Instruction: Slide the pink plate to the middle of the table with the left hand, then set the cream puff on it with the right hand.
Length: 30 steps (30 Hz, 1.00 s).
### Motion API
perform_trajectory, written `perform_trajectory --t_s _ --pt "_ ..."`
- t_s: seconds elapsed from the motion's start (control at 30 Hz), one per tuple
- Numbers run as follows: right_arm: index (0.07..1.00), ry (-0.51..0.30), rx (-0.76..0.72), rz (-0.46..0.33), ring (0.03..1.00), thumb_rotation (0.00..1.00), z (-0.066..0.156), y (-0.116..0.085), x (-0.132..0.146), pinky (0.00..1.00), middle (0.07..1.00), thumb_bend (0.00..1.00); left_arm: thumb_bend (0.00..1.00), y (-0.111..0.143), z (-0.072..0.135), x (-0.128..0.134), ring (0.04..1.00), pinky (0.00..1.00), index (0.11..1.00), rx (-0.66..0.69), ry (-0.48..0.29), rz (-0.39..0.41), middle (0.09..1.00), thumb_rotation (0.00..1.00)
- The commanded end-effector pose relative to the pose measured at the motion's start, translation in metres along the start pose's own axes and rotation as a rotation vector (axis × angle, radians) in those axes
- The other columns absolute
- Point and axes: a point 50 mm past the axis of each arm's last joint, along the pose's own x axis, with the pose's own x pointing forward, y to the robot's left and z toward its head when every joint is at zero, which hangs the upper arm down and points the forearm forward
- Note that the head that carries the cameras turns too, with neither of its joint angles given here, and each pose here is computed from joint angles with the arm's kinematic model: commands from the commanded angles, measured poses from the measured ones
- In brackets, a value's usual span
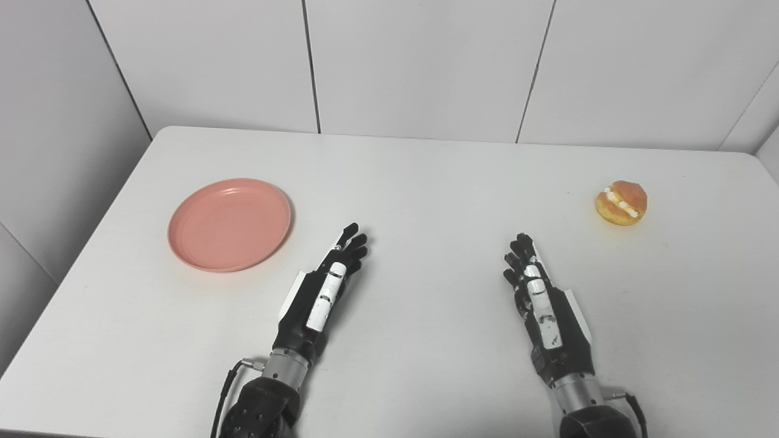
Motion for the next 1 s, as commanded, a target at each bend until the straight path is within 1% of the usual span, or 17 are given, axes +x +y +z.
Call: perform_trajectory --t_s 0.0,0.17,0.37,0.53,0.7,0.97 --pt "1.0 0.007 0.006 -0.006 1.0 0.93 -0.0049 -0.0008 -0.0022 1.0 1.0 0.53 0.42 0.0055 -0.0163 -0.0067 1.0 1.0 1.0 -0.003 0.065 0.023 1.0 1.0" --pt "1.0 0.003 0.003 -0.005 1.0 0.94 -0.005 -0.0006 -0.0023 1.0 1.0 0.51 0.43 0.0057 -0.0165 -0.0064 1.0 1.0 1.0 -0.005 0.07 0.024 1.0 1.0" --pt "1.0 0.003 0.001 -0.011 1.0 0.94 -0.0059 -0.0003 -0.0016 1.0 1.0 0.52 0.4 0.0051 -0.016 -0.0059 1.0 1.0 1.0 -0.015 0.071 0.022 1.0 1.0" --pt "1.0 0.007 0.003 -0.011 1.0 0.93 -0.0065 -0.0006 -0.0013 1.0 1.0 0.53 0.42 0.0054 -0.0164 -0.006 1.0 1.0 1.0 -0.009 0.069 0.017 1.0 1.0" --pt "1.0 0.005 0.005 -0.015 1.0 0.92 -0.0069 -0.0006 -0.0014 1.0 1.0 0.53 0.42 0.0053 -0.0165 -0.0058 1.0 1.0 1.0 -0.012 0.069 0.015 1.0 1.0" --pt "1.0 0.004 0.003 -0.015 1.0 0.93 -0.0091 -0.0016 -0.0014 1.0 1.0 0.52 0.42 0.0061 -0.0198 -0.0059 1.0 1.0 1.0 -0.016 0.071 0.017 1.0 1.0"
